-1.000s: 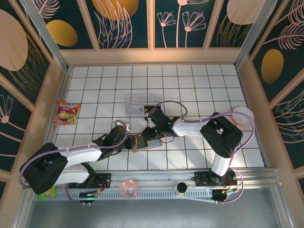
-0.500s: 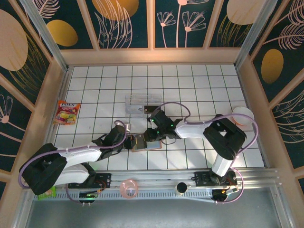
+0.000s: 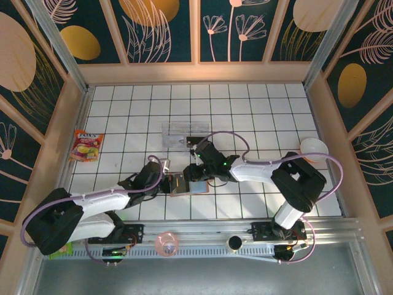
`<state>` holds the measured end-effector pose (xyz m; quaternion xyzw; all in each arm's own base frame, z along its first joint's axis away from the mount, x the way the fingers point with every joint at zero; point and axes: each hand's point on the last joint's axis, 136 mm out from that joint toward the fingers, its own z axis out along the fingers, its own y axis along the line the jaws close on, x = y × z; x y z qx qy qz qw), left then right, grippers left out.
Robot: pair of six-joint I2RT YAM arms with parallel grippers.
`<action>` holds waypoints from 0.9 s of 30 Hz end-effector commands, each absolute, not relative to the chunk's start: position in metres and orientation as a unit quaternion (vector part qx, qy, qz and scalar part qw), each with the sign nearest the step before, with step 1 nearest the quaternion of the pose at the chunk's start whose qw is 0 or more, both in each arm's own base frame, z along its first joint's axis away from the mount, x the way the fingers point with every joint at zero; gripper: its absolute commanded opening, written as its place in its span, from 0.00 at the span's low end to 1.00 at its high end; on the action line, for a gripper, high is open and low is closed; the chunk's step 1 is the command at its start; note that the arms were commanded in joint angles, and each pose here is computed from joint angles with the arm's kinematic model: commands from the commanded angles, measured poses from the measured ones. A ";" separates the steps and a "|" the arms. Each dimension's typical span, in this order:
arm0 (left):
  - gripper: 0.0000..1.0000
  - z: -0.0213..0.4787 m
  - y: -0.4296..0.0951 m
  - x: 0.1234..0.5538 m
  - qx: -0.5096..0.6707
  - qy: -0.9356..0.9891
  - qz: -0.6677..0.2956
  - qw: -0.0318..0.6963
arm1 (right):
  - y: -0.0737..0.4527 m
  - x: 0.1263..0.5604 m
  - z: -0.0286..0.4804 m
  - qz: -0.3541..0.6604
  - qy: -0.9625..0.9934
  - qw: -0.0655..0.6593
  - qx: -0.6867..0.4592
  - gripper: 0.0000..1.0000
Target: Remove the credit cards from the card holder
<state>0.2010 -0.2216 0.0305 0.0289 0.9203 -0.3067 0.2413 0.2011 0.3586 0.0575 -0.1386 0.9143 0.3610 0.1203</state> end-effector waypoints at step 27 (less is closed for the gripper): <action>0.00 0.007 -0.212 0.186 0.012 0.925 -0.314 0.216 | 0.357 0.181 0.018 0.351 0.927 0.062 -0.115 0.24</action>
